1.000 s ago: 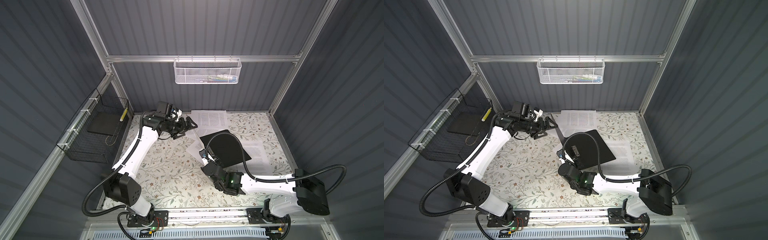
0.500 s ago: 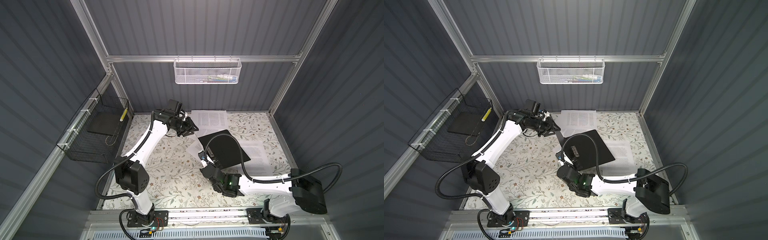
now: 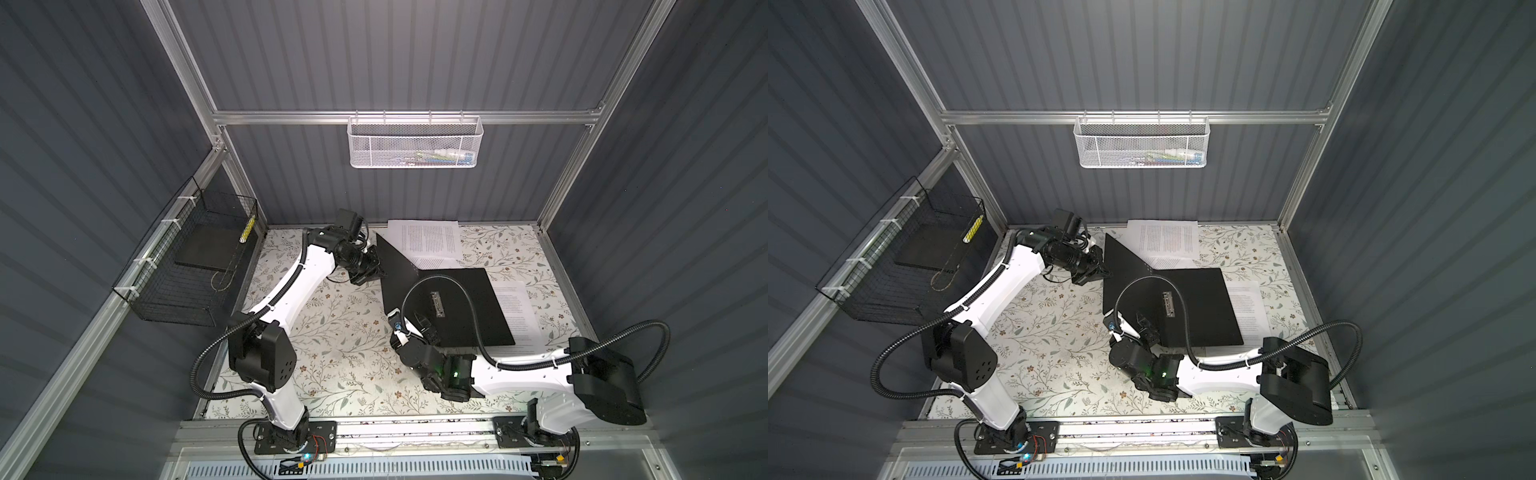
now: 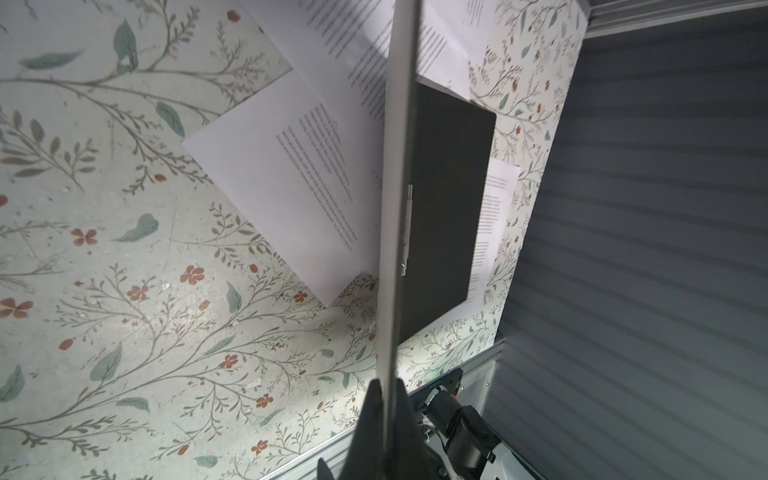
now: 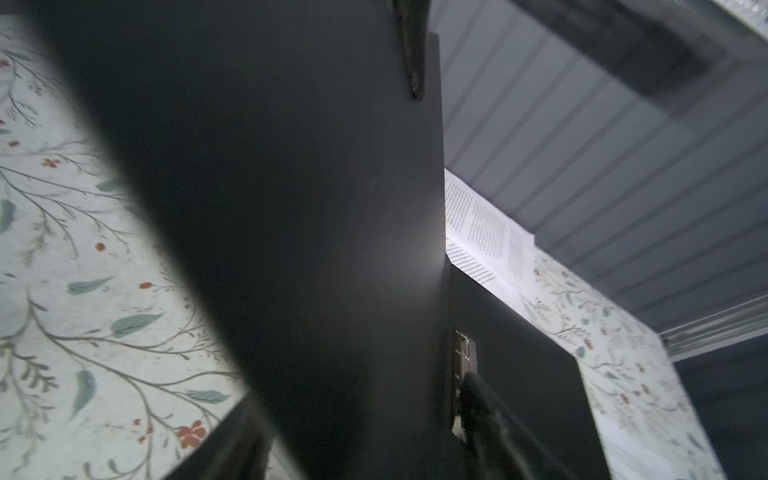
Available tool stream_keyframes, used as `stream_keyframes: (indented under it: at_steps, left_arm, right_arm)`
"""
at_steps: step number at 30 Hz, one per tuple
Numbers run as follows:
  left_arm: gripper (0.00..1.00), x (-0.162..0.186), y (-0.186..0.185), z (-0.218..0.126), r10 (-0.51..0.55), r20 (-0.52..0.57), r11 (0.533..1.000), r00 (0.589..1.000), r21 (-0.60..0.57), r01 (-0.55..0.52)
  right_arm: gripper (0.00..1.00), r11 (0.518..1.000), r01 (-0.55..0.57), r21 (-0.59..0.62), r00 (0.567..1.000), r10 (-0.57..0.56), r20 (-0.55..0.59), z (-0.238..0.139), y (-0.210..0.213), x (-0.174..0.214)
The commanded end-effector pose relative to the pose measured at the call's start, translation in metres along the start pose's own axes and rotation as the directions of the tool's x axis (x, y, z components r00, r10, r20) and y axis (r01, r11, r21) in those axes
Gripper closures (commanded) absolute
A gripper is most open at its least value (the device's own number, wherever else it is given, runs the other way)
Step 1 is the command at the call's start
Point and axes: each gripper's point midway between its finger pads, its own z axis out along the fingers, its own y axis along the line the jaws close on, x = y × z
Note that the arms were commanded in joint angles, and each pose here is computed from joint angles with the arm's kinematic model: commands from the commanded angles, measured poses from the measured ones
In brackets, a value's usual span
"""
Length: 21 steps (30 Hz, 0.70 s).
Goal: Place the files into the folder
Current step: 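Flip the folder open toward the robot with the right gripper, exposing the black inside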
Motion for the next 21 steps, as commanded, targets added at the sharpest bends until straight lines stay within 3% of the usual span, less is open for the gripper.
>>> stream_keyframes:
  at_steps: [1, 7, 13, 18, 21]
  left_arm:
    - [1.0, 0.01, -0.012, -0.011, 0.046, 0.004, 0.997, 0.999, 0.059, -0.046]
    - [1.0, 0.004, -0.032, -0.028, 0.121, 0.046, 0.984, 0.992, 0.124, -0.126]
    - [1.0, 0.017, -0.059, -0.071, 0.225, 0.095, 0.956, 0.97, 0.171, -0.238]
    - [1.0, 0.037, -0.043, -0.113, 0.228, 0.146, 0.963, 0.963, 0.111, -0.245]
    - [1.0, 0.042, -0.013, -0.135, 0.24, 0.181, 0.971, 0.954, -0.033, -0.238]
  right_arm:
    - [0.02, 0.995, -0.05, -0.091, 0.999, 0.048, -0.018, -0.008, 0.01, -0.003]
    - [0.01, 0.945, -0.193, -0.265, 0.981, 0.194, -0.023, -0.04, 0.0, -0.022]
    - [0.01, 0.881, -0.356, -0.31, 0.932, 0.359, -0.048, -0.059, -0.054, -0.04]
    - [0.01, 0.838, -0.486, -0.247, 0.873, 0.479, -0.092, -0.049, -0.097, -0.024]
    - [0.01, 0.811, -0.548, -0.207, 0.836, 0.525, -0.16, -0.035, -0.109, -0.008]
